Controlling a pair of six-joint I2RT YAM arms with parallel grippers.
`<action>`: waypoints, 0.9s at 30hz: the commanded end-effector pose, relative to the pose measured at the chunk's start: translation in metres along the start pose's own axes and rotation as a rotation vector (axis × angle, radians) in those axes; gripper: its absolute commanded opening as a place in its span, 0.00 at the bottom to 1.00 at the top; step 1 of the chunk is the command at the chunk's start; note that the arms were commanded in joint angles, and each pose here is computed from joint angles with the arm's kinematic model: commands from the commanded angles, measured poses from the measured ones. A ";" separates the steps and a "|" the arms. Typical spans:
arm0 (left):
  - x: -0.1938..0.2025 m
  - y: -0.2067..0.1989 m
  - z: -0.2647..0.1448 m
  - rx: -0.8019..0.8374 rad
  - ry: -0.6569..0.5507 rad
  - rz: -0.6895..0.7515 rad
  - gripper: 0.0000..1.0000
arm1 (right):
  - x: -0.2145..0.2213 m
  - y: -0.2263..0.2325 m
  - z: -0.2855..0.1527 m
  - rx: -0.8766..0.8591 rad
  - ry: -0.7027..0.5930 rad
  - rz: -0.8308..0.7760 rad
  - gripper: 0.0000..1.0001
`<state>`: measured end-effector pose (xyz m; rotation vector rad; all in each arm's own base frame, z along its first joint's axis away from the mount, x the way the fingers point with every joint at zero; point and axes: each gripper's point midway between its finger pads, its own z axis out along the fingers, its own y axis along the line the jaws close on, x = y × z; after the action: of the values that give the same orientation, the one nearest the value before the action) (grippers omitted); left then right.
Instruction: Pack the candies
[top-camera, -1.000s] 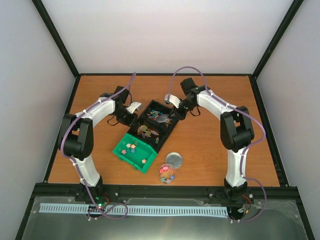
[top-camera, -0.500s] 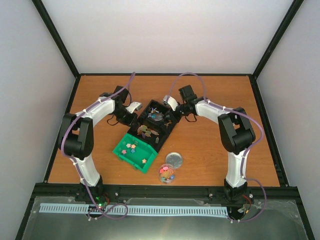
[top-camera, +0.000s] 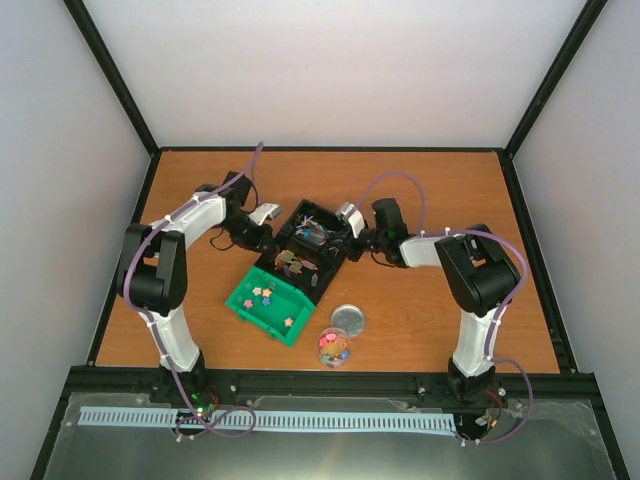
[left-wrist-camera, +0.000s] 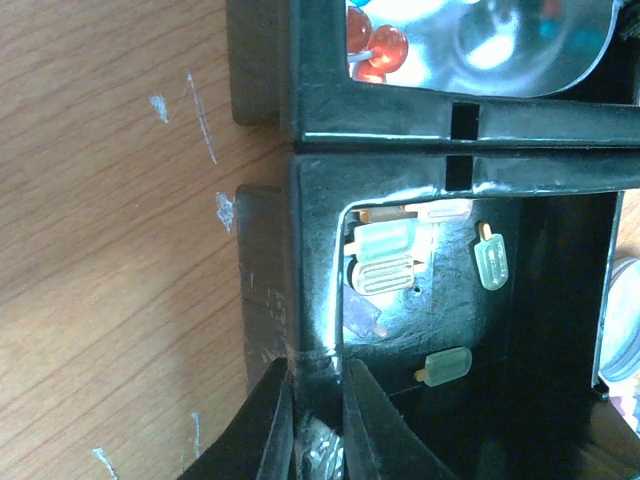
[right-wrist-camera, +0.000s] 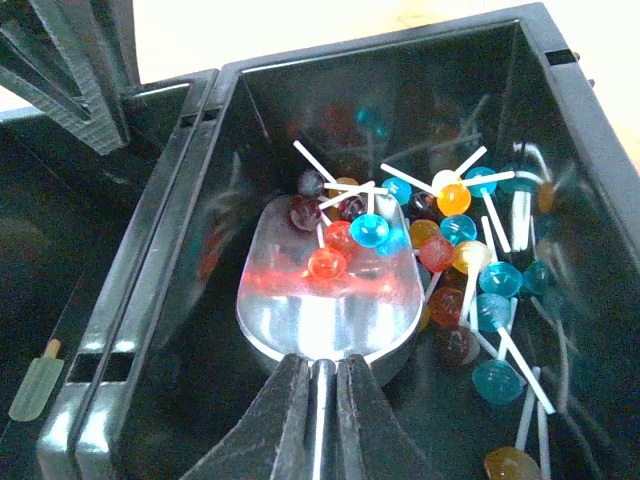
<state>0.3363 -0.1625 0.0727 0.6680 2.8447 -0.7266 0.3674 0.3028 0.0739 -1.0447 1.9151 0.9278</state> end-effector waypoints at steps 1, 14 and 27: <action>0.003 0.012 0.013 0.017 0.018 -0.019 0.01 | -0.060 0.019 -0.017 -0.042 -0.259 -0.128 0.03; 0.005 0.022 0.003 0.000 0.005 -0.054 0.01 | -0.034 0.024 -0.039 -0.021 -0.276 -0.215 0.03; 0.005 0.026 0.003 -0.014 0.013 -0.066 0.01 | -0.040 0.029 -0.066 -0.025 -0.371 -0.213 0.03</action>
<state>0.3404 -0.1534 0.0724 0.6056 2.8472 -0.7746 0.3448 0.2737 0.1090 -0.9913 1.6025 0.9119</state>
